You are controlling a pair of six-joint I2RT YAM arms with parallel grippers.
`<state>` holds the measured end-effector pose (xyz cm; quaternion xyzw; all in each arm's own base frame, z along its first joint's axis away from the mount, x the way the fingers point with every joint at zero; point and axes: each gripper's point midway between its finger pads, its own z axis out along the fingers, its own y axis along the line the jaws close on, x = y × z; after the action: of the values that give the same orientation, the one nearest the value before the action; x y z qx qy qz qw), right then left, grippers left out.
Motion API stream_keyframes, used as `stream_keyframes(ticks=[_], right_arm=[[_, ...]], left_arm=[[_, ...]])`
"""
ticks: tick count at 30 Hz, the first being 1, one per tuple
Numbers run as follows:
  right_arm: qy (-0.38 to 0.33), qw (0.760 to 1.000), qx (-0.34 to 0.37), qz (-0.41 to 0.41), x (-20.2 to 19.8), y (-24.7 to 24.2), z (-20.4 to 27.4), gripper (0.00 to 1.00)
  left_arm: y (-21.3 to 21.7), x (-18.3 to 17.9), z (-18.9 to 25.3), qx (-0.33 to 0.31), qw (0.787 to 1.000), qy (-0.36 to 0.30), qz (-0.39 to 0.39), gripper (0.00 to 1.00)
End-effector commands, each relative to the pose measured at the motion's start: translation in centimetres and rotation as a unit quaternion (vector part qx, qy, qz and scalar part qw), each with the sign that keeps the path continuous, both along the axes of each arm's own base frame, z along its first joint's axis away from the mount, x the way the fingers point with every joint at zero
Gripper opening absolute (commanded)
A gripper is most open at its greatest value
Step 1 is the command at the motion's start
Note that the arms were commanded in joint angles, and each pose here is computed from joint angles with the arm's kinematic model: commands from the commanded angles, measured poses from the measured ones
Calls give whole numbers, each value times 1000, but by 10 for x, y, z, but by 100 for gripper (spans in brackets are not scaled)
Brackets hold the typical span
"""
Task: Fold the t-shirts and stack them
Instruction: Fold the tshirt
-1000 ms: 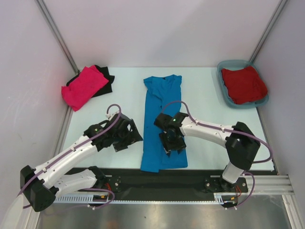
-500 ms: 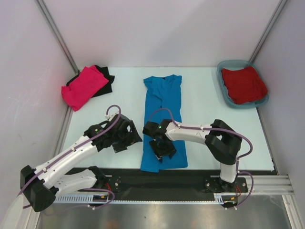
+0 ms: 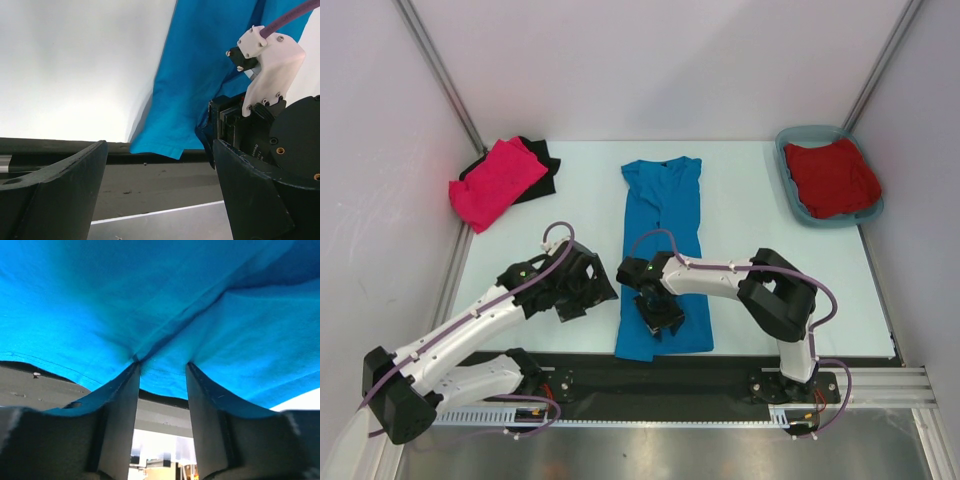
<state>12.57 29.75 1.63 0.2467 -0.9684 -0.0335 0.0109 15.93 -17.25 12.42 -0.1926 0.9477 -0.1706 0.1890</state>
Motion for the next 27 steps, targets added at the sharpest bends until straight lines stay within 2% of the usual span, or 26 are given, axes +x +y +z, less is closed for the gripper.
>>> stream_keyframes(ticks=[1, 7, 19, 22, 24, 27], right_arm=[[-9, 1000, 16, 9, 4, 13, 4, 44], [-18, 1000, 3, 8, 1, 4, 13, 27], [-41, 999, -14, 9, -6, -21, 46, 24], [-36, 999, -12, 6, -10, -25, 50, 15], [-19, 1000, -9, 10, -17, -26, 48, 3], [0, 1000, -8, 21, -29, -29, 48, 0]], left_arm=[[2, 1, 3, -7, 1000, -7, 7, 92], [3, -1, 1, -8, 1000, -6, 7, 93], [-1, -3, -4, -15, 1000, 2, 3, 93], [-3, -3, -6, -19, 1000, 5, 0, 92], [-5, -3, -7, -21, 1000, 6, -1, 92], [-7, -3, -7, -22, 1000, 10, -5, 92]])
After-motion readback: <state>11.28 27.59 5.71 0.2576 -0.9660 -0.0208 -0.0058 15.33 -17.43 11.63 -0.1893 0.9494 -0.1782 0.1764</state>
